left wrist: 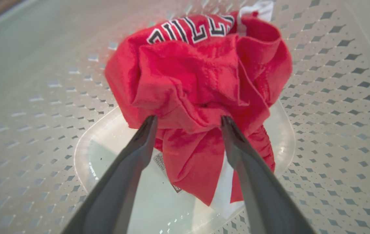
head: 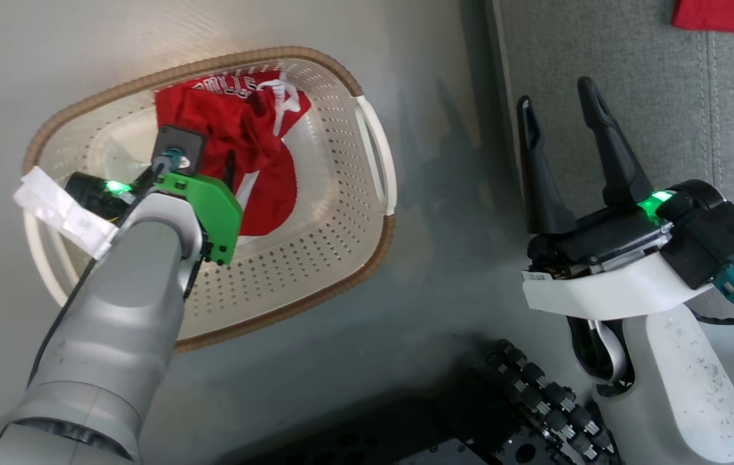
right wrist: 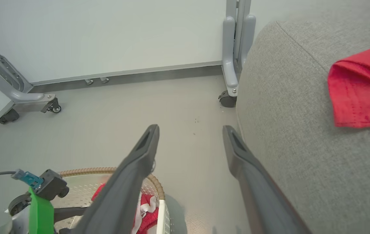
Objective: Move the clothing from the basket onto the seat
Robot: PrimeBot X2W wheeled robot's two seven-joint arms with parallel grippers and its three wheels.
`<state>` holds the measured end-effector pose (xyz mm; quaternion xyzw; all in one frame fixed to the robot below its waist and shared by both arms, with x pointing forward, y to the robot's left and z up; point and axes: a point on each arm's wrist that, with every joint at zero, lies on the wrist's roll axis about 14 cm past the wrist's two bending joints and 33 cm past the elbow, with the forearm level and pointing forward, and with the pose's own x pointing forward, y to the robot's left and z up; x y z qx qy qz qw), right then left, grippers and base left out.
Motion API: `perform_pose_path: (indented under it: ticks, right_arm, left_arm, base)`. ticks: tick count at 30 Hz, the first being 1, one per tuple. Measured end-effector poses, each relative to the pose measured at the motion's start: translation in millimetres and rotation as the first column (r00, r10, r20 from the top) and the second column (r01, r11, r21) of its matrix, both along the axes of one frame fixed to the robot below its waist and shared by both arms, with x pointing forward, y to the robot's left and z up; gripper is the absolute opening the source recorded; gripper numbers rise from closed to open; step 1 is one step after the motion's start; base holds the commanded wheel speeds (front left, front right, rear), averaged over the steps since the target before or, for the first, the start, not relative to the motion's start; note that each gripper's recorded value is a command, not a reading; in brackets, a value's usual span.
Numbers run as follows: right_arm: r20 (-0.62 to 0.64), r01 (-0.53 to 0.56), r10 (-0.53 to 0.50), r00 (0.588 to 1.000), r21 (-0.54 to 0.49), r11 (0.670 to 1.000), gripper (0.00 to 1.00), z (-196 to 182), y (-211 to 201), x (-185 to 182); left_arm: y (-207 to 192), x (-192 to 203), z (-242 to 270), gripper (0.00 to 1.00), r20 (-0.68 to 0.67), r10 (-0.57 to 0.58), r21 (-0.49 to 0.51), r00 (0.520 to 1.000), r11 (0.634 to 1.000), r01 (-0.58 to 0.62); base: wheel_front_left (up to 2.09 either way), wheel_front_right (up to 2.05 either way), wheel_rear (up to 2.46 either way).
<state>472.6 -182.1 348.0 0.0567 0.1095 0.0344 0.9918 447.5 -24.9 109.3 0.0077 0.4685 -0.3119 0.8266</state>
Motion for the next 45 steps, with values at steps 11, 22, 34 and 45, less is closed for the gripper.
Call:
perform_pose_path:
  ticks: [11,22,34,45]
  right_arm:
    - [-0.05,0.031,-0.031,0.998,0.01,0.999,1.0,-19,-10,-4]
    - [-0.082,0.04,-0.04,0.996,0.003,0.999,1.0,-30,-15,-6]
    - [-0.016,0.012,-0.012,1.0,-0.024,1.0,1.0,-5,-10,1]
    - [0.055,0.014,-0.011,0.998,-0.041,0.999,1.0,35,-7,-9]
  left_arm:
    - [-5,13,-34,1.0,-0.046,0.045,0.008,0.998,0.999,-0.045]
    - [-7,15,-56,0.0,-0.1,0.065,0.019,0.993,0.998,-0.064]
    - [-11,11,-21,0.0,-0.017,0.049,-0.037,0.999,0.998,-0.049]
    - [-12,7,53,0.0,0.094,0.078,-0.128,0.993,0.99,-0.065]
  base:
    - [0.0,0.0,0.0]
    - [0.0,0.0,0.0]
    - [0.0,0.0,0.0]
    - [0.0,0.0,0.0]
